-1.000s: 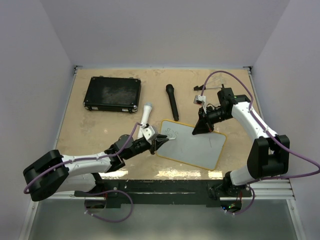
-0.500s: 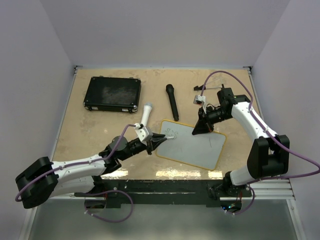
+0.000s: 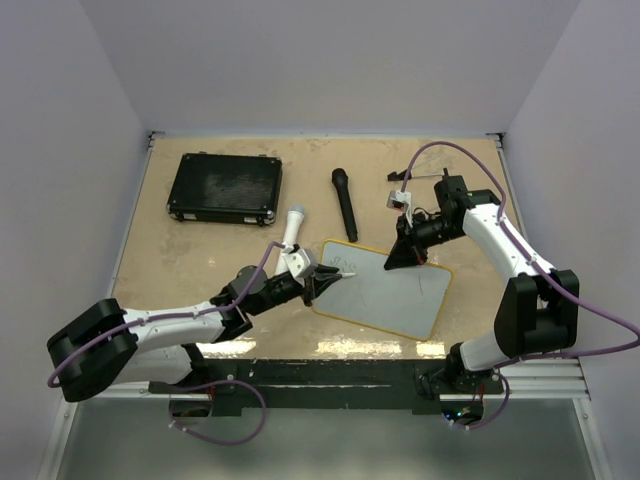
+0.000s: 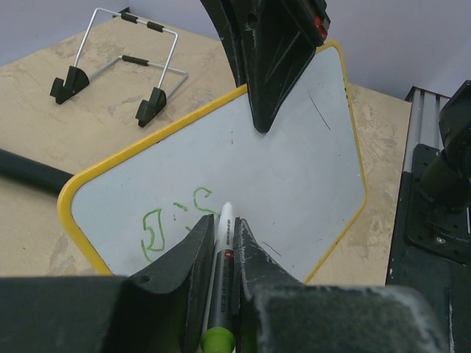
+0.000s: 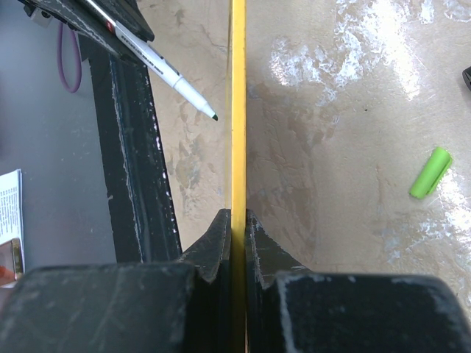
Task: Write a sentence on the whiteboard
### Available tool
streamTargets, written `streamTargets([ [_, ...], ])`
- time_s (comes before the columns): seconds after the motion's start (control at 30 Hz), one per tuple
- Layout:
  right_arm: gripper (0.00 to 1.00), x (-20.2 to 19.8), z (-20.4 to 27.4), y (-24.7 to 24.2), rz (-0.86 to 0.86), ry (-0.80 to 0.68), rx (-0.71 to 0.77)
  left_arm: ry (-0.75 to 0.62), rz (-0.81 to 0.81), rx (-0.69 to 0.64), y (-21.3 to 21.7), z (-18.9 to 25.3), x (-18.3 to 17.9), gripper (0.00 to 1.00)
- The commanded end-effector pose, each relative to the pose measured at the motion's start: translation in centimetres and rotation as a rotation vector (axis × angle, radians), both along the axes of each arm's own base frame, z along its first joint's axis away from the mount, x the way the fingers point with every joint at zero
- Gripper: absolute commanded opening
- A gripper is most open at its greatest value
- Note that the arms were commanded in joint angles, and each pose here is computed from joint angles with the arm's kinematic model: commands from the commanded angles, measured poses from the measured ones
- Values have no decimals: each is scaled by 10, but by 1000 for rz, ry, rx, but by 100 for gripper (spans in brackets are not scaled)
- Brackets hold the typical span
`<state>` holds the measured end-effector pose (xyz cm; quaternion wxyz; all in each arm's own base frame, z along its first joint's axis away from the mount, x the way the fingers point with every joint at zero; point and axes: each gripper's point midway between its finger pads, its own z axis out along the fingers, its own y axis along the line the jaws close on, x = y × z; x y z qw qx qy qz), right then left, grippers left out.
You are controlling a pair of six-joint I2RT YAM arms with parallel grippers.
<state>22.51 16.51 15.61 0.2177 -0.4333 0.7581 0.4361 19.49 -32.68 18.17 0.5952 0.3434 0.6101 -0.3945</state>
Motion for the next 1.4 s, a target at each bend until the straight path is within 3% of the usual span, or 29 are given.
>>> streamTargets([
  [0.0, 0, 10, 13, 4, 42, -141, 39, -50, -9, -63, -10, 30, 6, 0],
  [0.87, 0, 9, 14, 4, 45, -143, 42, -59, 2, -52, -28, 31, 22, 0],
  [1.37, 0, 9, 13, 4, 45, -137, 40, -47, 71, -39, -7, 20, 24, 0],
])
